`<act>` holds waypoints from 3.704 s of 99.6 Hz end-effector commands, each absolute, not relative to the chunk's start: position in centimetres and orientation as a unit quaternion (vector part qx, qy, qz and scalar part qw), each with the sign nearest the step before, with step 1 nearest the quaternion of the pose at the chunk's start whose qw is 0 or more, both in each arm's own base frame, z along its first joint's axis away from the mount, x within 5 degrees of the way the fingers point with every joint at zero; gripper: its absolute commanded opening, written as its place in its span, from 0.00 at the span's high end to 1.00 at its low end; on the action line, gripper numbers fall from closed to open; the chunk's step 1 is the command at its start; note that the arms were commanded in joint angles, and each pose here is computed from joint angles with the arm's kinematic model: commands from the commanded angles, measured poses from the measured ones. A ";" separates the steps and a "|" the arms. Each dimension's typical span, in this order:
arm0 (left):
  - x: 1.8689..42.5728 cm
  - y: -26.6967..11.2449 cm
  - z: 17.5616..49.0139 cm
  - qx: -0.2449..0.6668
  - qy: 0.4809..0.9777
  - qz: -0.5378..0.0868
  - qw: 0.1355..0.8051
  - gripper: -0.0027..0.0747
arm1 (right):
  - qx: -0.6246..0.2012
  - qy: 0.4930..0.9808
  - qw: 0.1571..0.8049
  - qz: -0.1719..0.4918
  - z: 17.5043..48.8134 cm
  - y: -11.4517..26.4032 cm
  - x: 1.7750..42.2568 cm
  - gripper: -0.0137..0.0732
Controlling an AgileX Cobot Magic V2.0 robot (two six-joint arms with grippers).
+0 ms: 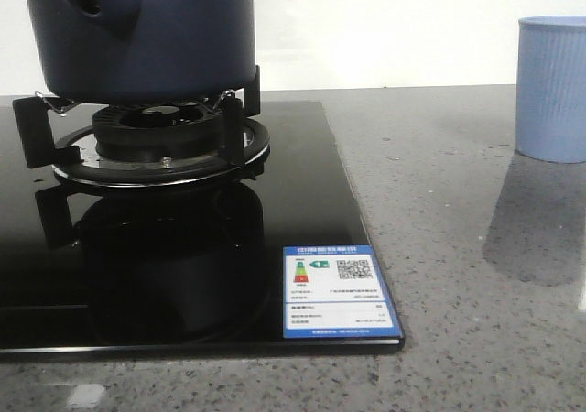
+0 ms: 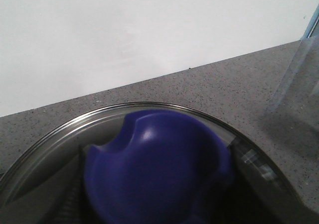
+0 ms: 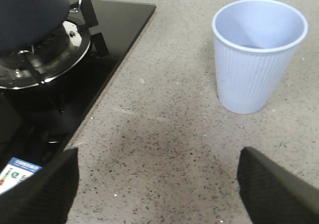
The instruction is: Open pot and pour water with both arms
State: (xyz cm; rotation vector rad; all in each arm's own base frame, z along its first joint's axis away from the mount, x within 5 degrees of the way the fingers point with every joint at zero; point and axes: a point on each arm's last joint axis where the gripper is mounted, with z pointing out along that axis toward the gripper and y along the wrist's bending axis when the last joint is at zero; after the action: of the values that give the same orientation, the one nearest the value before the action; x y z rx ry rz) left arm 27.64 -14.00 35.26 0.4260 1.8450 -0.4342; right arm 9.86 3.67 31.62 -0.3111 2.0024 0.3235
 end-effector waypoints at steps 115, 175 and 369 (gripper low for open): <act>21.4 -5.9 45.2 0.077 0.672 -0.142 0.723 0.55 | 0.006 0.803 0.595 0.031 23.9 3.1 24.0 0.20; 21.4 -5.9 45.2 0.077 0.672 -0.142 0.722 0.54 | -0.001 0.770 0.636 0.054 22.5 3.8 26.0 0.36; 21.5 -5.5 45.6 0.067 0.659 -0.124 0.739 0.54 | -0.490 0.652 0.556 -0.160 40.5 21.5 29.7 0.52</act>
State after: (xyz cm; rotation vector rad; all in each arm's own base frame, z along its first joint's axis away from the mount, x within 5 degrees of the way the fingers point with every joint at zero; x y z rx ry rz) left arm 22.31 -6.38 43.12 0.2212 1.5701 -0.3015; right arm 30.53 21.32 36.84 -1.1440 1.7572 -0.2814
